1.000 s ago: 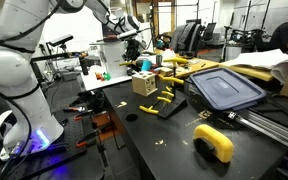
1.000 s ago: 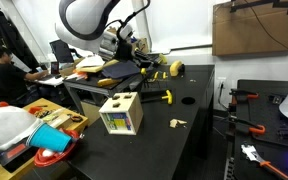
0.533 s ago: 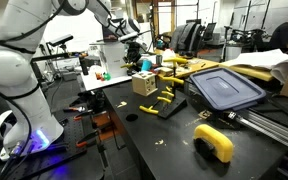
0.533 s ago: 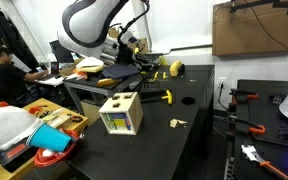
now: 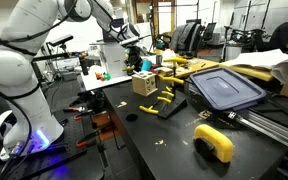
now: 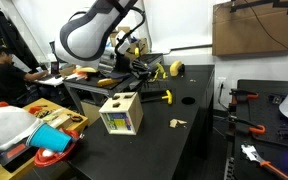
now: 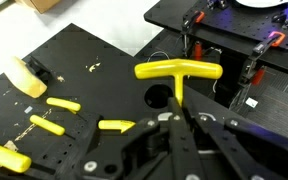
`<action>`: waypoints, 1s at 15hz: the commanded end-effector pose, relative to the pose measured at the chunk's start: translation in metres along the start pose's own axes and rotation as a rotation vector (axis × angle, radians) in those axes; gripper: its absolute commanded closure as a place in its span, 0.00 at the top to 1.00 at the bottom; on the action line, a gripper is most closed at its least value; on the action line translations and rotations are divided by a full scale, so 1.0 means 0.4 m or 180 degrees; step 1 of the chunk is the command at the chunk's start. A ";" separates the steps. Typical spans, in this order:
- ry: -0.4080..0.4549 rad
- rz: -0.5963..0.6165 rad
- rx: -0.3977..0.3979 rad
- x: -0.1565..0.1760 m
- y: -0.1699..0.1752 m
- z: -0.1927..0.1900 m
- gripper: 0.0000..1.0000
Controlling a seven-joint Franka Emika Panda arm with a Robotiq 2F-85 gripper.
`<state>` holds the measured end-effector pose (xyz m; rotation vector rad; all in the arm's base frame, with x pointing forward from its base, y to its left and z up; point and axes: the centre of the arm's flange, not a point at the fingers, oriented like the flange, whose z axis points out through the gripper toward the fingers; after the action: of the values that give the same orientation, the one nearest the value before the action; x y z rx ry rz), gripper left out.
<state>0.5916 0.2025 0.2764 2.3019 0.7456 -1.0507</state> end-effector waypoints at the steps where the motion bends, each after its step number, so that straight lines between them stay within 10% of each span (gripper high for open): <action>1: -0.0044 0.0034 -0.0091 0.009 -0.002 -0.046 0.02; 15: 0.0159 -0.0012 -0.0506 0.030 -0.110 -0.134 0.08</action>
<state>0.5930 0.2581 0.2819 2.2179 0.8146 -0.9329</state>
